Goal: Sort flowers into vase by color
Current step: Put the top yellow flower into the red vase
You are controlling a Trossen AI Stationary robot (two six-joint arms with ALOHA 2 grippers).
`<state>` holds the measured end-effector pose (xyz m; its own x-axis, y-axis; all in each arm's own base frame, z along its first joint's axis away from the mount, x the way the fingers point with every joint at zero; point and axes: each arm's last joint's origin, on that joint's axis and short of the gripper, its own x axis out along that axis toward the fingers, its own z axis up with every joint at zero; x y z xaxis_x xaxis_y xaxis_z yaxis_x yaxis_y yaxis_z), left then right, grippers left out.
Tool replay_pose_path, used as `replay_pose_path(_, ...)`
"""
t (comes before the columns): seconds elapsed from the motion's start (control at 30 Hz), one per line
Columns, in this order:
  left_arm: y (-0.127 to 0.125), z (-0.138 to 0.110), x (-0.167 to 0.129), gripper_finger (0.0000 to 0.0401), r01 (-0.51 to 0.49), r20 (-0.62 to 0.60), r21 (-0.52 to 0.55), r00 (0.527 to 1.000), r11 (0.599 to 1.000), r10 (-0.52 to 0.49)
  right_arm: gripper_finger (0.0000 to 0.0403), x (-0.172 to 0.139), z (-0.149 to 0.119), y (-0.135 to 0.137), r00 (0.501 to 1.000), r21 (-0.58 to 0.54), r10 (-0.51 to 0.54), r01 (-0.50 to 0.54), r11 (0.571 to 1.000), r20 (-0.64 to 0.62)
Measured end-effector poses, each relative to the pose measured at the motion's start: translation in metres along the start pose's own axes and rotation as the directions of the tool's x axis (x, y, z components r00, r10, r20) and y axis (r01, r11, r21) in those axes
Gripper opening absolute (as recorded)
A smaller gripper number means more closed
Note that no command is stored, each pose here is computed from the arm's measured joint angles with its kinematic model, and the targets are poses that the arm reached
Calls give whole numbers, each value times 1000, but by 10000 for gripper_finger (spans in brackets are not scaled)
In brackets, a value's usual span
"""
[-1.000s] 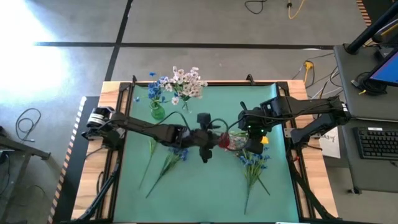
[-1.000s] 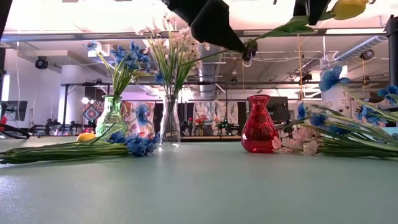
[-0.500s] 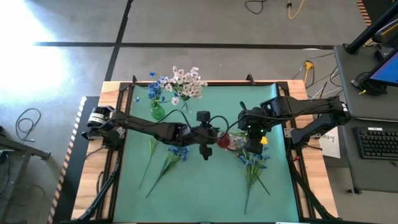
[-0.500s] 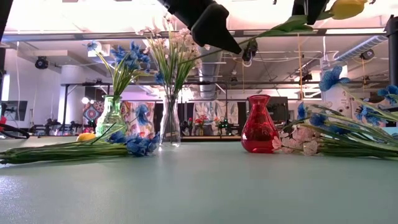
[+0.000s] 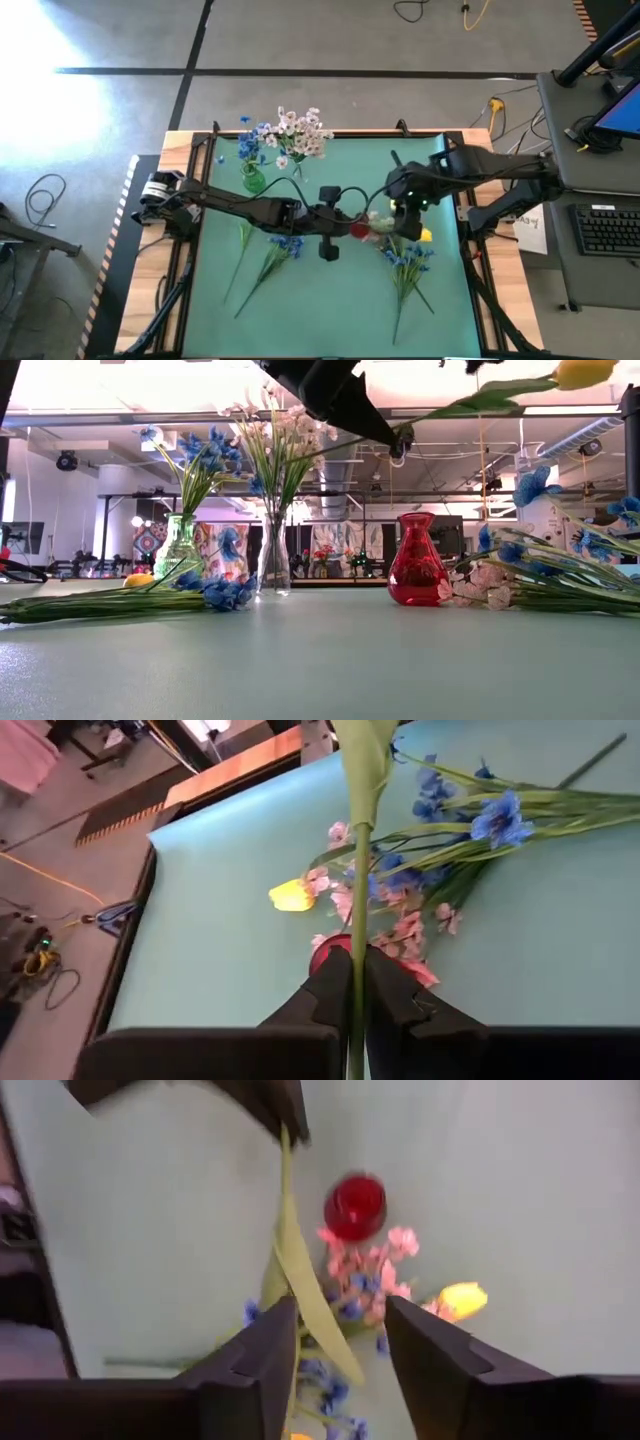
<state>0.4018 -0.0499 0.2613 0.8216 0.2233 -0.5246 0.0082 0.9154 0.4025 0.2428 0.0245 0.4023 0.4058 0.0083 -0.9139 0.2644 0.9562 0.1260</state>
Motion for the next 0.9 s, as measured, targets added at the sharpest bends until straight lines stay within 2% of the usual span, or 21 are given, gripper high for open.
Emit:
replay_pose_path(0.13,-4,-1,0,0,65,14,-48,998,997,-64,178,-30,4,2,990,-29,30,-27,999,135)
replay_pose_path(0.27,-13,-8,-3,0,95,29,-81,995,992,-93,189,-61,-2,6,948,-76,47,-24,997,314)
replay_pose_path(0.37,-20,-14,-13,0,105,98,-114,991,988,-94,187,-77,-13,6,911,-84,17,20,996,413)
replay_pose_path(0.5,-28,-18,-35,0,123,251,-143,964,982,-85,182,-81,-28,5,876,-76,-24,69,995,481)
replay_pose_path(0.67,-28,-23,-69,0,143,479,-186,877,972,-38,181,-68,-33,12,821,-119,6,76,990,571)
replay_pose_path(0.9,-20,-49,-105,0,176,695,-275,715,945,69,182,-19,-31,24,745,-216,67,106,971,664)
